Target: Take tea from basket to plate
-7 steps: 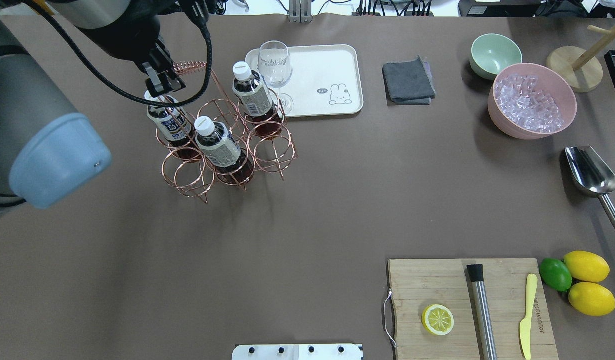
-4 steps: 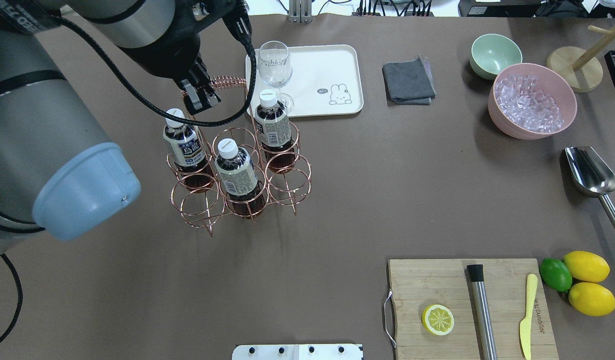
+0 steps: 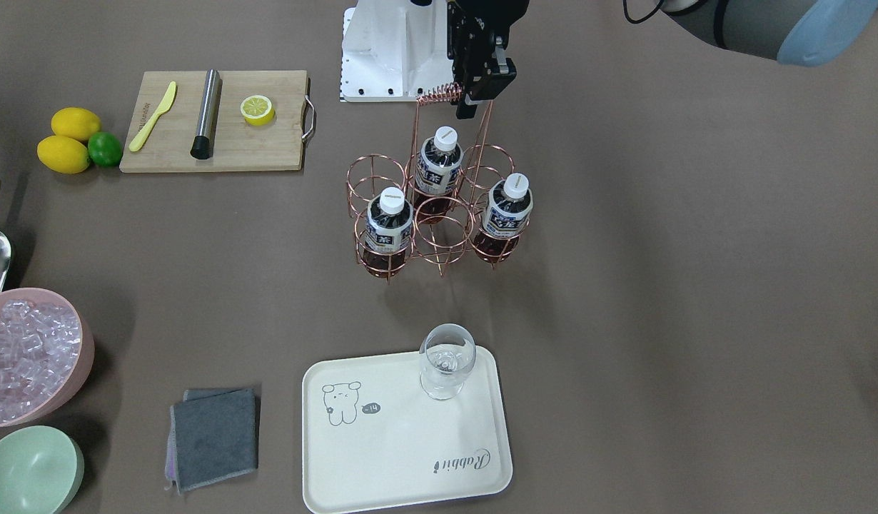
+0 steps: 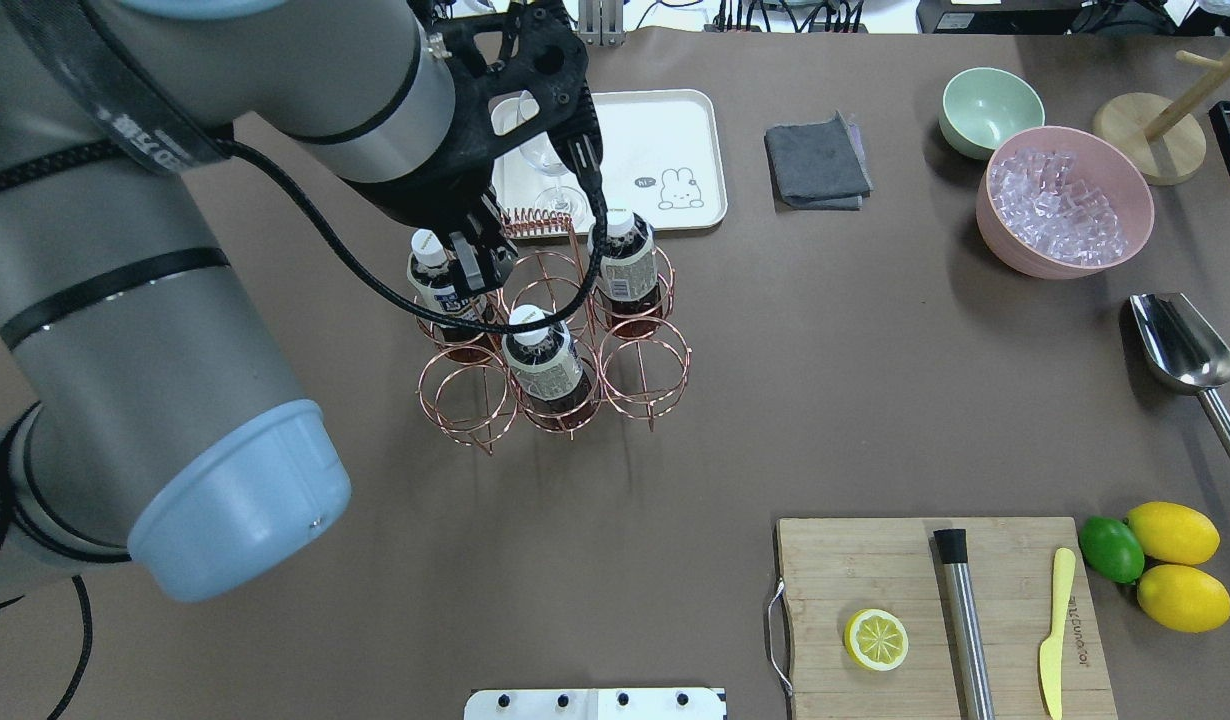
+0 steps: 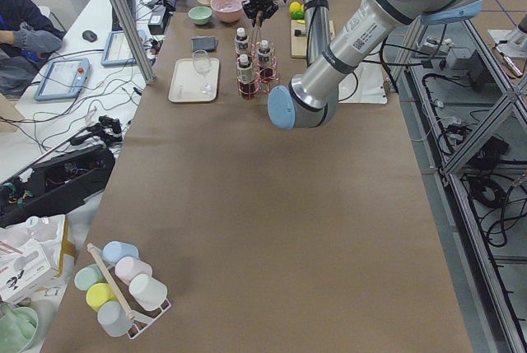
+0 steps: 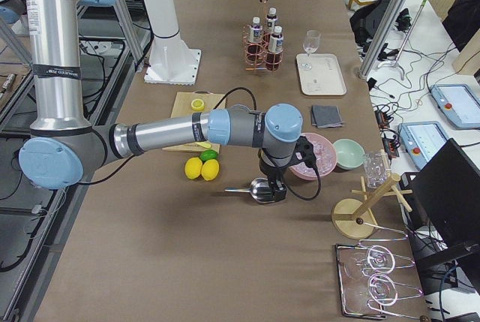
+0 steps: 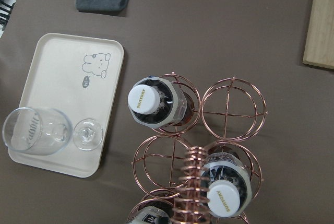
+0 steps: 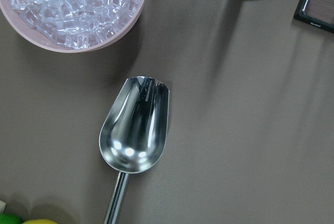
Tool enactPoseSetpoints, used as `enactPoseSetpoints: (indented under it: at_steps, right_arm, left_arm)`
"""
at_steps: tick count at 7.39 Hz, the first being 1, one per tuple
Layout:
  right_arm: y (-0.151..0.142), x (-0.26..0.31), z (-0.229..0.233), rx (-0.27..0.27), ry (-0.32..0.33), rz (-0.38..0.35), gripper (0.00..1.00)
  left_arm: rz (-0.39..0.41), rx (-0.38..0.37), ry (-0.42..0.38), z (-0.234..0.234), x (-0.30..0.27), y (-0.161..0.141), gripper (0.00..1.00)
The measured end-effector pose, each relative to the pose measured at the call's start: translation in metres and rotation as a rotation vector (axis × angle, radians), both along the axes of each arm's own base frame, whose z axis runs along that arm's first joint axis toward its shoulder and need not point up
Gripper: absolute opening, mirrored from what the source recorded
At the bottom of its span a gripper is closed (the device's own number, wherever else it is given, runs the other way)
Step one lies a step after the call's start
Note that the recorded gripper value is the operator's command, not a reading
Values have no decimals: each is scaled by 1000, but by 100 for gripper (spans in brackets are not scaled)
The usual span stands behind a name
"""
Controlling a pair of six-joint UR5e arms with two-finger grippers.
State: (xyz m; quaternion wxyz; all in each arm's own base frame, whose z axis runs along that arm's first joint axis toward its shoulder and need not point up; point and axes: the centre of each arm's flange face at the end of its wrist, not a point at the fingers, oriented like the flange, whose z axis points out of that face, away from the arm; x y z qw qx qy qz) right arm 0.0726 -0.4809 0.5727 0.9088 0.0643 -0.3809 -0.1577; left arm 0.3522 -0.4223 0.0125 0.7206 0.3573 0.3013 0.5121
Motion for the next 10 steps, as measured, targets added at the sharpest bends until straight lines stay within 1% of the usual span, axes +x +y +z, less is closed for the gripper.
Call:
enactPoseSetpoints:
  at_steps: [3,5,6,8,9,10]
  right_arm:
    - [-6,-3,-5,8,-1,-3,100]
    - [-24,-9,-31,39,-14,2,100]
    - [-35,-20,-46,39,-37,11,100]
    - [-56,-62,-82,8,-60,34,100]
    - [-58,-86,-103,-24,-71,63,100]
    - [-57,-106,-125,-71,-82,110,100]
  left_arm:
    - [52,31,-5,-5,24,18,0]
    - [64,30,-9,-4,30,21,0]
    - [66,28,-12,-3,32,20,0]
    - [67,24,-18,-2,34,19,0]
    - [69,21,-20,-1,36,20,0]
    - [74,18,-24,0,40,20,0]
